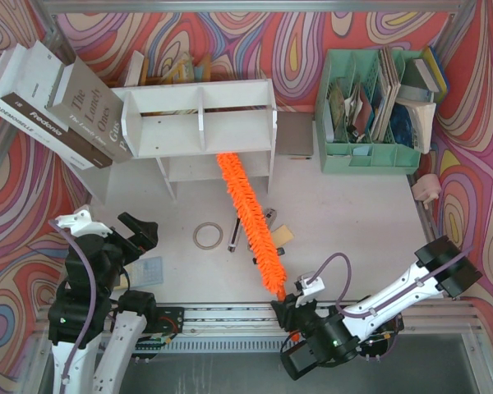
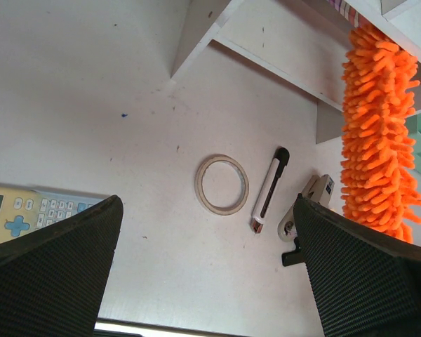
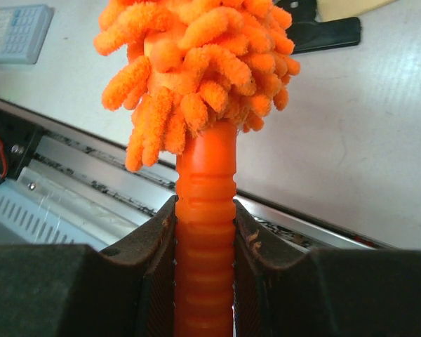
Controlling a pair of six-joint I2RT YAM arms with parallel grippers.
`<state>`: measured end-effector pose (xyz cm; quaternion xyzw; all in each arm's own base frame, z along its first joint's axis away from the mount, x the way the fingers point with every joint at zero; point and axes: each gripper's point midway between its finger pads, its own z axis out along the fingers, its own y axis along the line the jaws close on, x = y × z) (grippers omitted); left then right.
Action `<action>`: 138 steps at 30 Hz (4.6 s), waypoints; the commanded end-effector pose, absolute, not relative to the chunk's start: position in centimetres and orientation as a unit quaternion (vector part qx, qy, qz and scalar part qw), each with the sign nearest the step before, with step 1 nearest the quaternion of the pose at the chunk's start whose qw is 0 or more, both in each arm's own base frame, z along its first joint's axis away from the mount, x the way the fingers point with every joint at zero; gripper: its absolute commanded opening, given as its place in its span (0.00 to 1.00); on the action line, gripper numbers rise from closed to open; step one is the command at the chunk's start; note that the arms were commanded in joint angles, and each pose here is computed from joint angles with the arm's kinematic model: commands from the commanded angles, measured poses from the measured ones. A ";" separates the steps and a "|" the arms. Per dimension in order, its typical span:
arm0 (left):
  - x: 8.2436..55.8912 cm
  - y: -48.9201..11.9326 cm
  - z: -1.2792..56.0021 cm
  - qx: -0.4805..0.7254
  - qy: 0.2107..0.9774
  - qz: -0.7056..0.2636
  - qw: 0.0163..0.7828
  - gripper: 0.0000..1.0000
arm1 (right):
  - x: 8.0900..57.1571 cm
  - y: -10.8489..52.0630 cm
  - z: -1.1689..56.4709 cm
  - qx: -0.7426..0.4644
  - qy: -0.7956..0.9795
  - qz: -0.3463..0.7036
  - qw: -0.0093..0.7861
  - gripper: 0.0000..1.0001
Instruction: Dust the bookshelf with a duster
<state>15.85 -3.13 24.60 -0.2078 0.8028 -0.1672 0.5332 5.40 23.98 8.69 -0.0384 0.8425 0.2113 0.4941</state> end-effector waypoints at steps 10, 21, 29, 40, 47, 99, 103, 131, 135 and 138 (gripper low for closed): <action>15.9 -3.1 24.4 -0.205 0.802 -0.165 0.536 0.98 | 5.3 27.3 11.4 -0.112 0.797 0.289 0.519 0.00; 15.9 -3.0 24.4 -0.206 0.801 -0.165 0.537 0.98 | 7.6 22.7 10.0 0.020 0.821 0.235 0.519 0.00; 15.9 -3.1 24.4 -0.205 0.802 -0.165 0.537 0.98 | 8.1 21.8 10.0 0.039 0.820 0.201 0.535 0.00; 16.0 -3.1 24.4 -0.204 0.802 -0.166 0.536 0.98 | 5.8 27.0 11.3 -0.094 0.795 0.281 0.529 0.00; 16.0 -3.1 24.4 -0.204 0.803 -0.165 0.535 0.98 | 5.3 29.3 11.5 -0.146 0.790 0.298 0.516 0.00; 16.1 -3.2 24.3 -0.203 0.805 -0.165 0.533 0.98 | 7.8 32.4 12.0 -0.149 0.786 0.275 0.533 0.00; 16.2 -3.2 24.3 -0.202 0.806 -0.165 0.531 0.98 | 8.0 34.5 11.7 -0.180 0.786 0.280 0.521 0.00; 16.1 -3.3 24.2 -0.201 0.806 -0.166 0.531 0.98 | 9.1 34.9 12.0 -0.137 0.785 0.282 0.534 0.00; 16.1 -3.3 24.3 -0.202 0.806 -0.166 0.531 0.98 | 8.6 36.5 11.5 -0.170 0.790 0.267 0.525 0.00; 16.1 -3.3 24.3 -0.202 0.806 -0.167 0.531 0.98 | 8.7 36.7 10.6 -0.169 0.801 0.253 0.515 0.00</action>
